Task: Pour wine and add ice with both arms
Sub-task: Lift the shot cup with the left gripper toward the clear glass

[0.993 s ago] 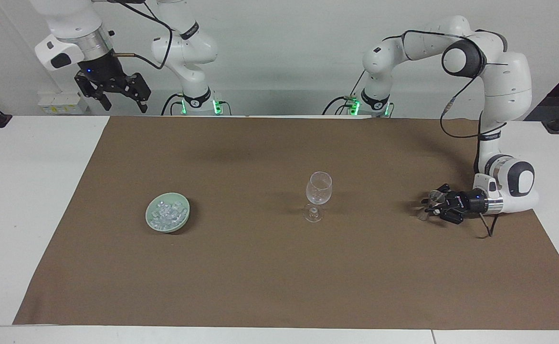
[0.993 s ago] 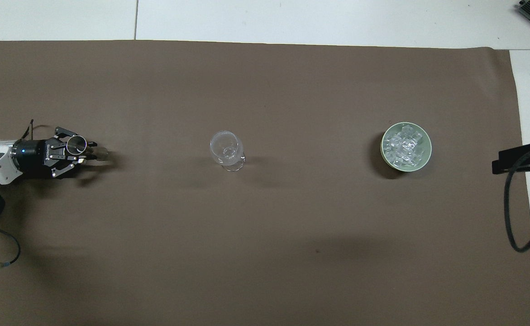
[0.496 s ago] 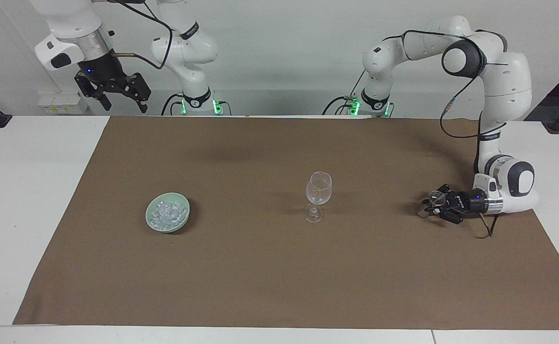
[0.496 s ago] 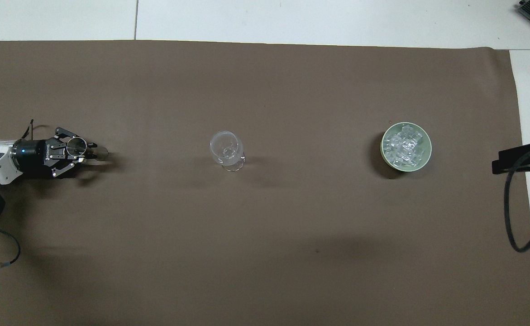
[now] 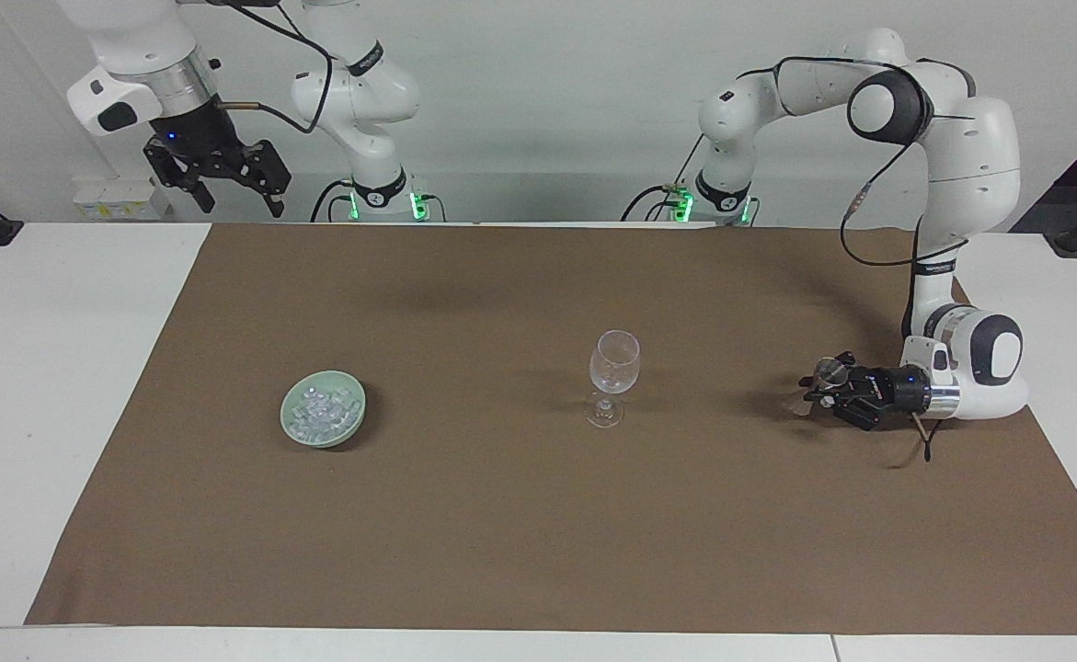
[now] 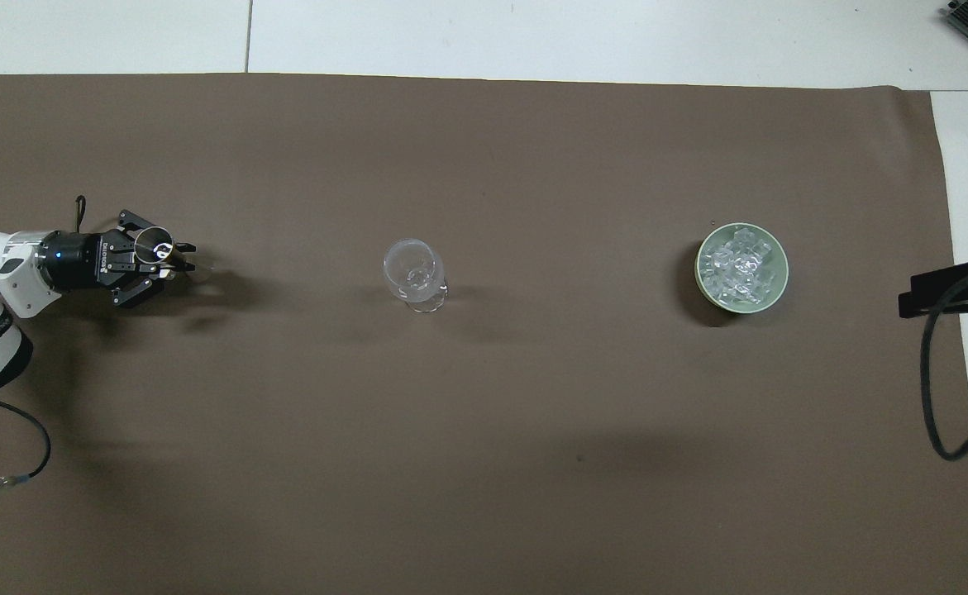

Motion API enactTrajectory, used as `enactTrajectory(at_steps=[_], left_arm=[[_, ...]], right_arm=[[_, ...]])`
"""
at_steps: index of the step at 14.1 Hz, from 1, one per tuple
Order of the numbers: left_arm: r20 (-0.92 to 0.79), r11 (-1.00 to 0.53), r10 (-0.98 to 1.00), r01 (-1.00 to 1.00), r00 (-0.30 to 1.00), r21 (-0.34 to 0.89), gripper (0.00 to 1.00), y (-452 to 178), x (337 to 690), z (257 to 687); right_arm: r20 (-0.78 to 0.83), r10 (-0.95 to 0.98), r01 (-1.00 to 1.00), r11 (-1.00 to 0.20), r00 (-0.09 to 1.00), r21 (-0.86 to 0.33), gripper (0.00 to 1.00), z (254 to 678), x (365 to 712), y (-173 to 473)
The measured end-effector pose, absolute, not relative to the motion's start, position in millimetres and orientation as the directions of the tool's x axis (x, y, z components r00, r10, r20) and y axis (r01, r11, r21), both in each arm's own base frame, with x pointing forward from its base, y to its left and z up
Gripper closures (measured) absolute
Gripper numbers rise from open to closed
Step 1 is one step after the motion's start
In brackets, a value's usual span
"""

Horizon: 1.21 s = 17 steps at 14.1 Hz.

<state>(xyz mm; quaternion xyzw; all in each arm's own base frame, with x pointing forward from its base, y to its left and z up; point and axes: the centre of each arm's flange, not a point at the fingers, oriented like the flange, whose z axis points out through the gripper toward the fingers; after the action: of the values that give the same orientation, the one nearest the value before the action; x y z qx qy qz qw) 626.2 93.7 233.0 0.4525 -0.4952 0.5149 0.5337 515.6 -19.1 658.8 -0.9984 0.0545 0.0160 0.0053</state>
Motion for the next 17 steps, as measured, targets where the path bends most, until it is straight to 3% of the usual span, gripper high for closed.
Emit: enactTrajectory(at_steps=[11,17], left_arm=[[0.99,0.175,-0.011,-0.975,-0.139,-0.135,0.78,1,648,348],[0.998,0.202,-0.022,-0.978,-0.066,-0.06,0.78,-68,634,322]], right_arm=[[-0.032,-0.109,-0.109,-0.994,0.994,-0.009,0.0,659,516,-19],[-0.032,-0.109,-0.109,-0.994,0.994,-0.009,0.0,659,516,-19]])
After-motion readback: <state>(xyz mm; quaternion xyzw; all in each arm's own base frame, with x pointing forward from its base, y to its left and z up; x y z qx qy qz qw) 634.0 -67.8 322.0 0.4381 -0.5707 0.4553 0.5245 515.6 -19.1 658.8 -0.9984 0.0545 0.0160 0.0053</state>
